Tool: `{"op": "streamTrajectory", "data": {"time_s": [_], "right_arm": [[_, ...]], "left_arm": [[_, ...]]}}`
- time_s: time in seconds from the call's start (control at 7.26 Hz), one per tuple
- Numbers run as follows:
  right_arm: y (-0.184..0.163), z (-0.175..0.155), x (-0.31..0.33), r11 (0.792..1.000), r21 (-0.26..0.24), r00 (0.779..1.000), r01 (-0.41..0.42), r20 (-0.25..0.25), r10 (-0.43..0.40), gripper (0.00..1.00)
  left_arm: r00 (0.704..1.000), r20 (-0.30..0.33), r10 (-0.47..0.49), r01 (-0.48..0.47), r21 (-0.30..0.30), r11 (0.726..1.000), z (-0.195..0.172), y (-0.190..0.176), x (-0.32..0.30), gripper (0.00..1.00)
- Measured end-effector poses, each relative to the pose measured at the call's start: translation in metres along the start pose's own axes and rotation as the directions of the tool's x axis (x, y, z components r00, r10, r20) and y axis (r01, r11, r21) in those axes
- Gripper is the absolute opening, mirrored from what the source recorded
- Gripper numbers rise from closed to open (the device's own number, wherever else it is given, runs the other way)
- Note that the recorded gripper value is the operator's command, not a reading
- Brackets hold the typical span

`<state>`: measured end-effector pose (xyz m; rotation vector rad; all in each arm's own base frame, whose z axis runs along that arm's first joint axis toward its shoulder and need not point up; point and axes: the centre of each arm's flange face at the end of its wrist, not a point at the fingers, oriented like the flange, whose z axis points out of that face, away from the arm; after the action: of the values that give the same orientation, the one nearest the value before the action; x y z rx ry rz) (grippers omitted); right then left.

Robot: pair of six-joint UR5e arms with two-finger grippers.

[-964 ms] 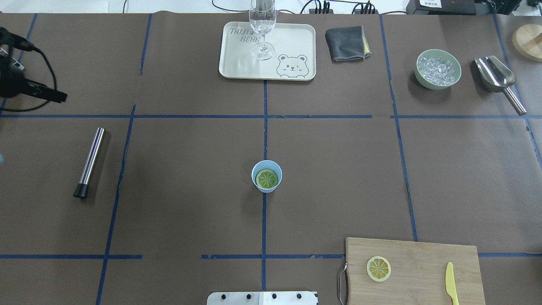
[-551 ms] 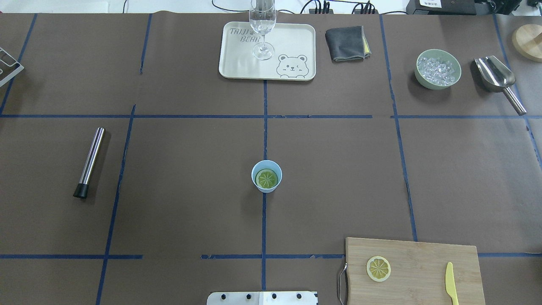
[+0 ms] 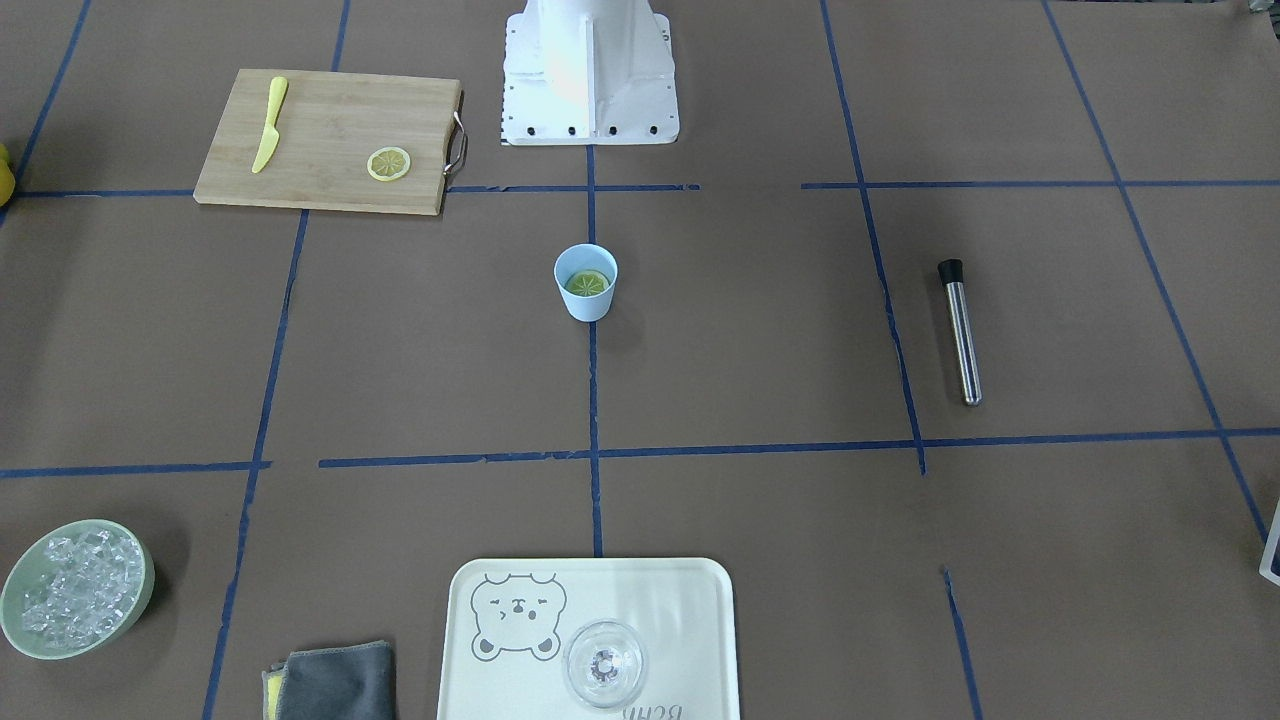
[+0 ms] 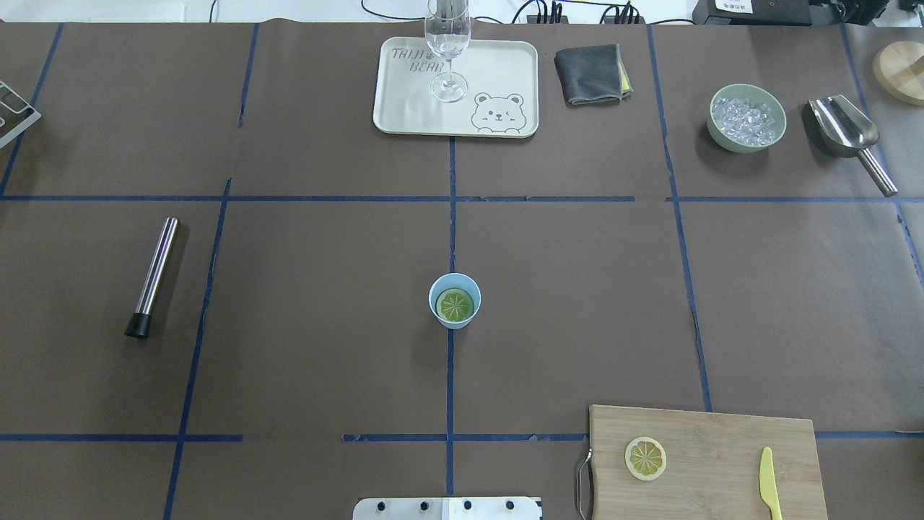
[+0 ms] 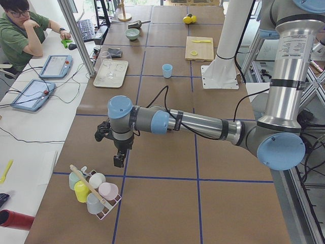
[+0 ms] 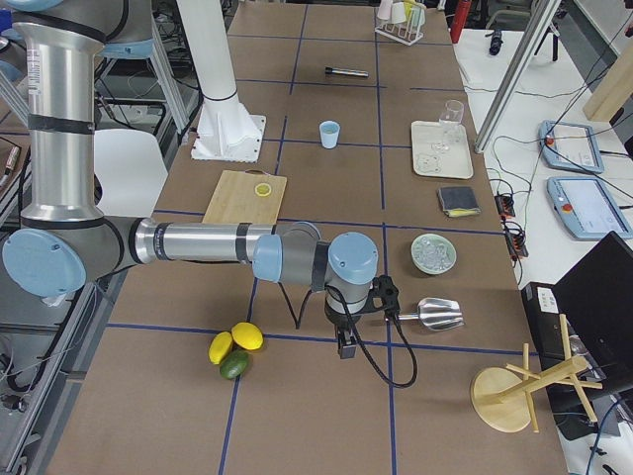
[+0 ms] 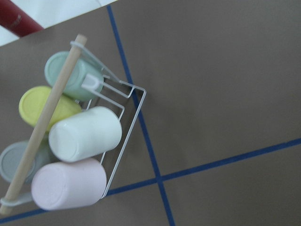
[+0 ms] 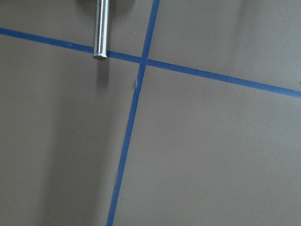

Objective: Squeeze lemon into cup

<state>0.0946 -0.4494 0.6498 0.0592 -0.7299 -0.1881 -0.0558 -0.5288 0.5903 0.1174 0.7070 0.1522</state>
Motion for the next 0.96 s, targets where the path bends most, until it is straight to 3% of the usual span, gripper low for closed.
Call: {"op": "streamTrajectory", "data": {"time_s": [0.14,0.41,0.96], "right_arm": [[0.001,0.001,0.000,1.000,-0.001,1.000,-0.001,0.000,0.001,1.00],[0.002,0.002,0.001,1.000,-0.003,1.000,-0.004,0.001,0.004,1.00],[0.000,-0.002,-0.001,1.000,0.003,1.000,0.003,-0.003,-0.003,1.00]], "left_arm": [[0.997,-0.063,-0.047,0.045,-0.042,0.998,0.011,0.019,-0.007,1.00],[0.990,-0.111,-0.084,0.077,-0.062,0.995,0.015,0.037,-0.009,1.00],[0.997,-0.069,-0.039,0.038,-0.015,0.999,0.005,0.031,-0.008,1.00]]}}
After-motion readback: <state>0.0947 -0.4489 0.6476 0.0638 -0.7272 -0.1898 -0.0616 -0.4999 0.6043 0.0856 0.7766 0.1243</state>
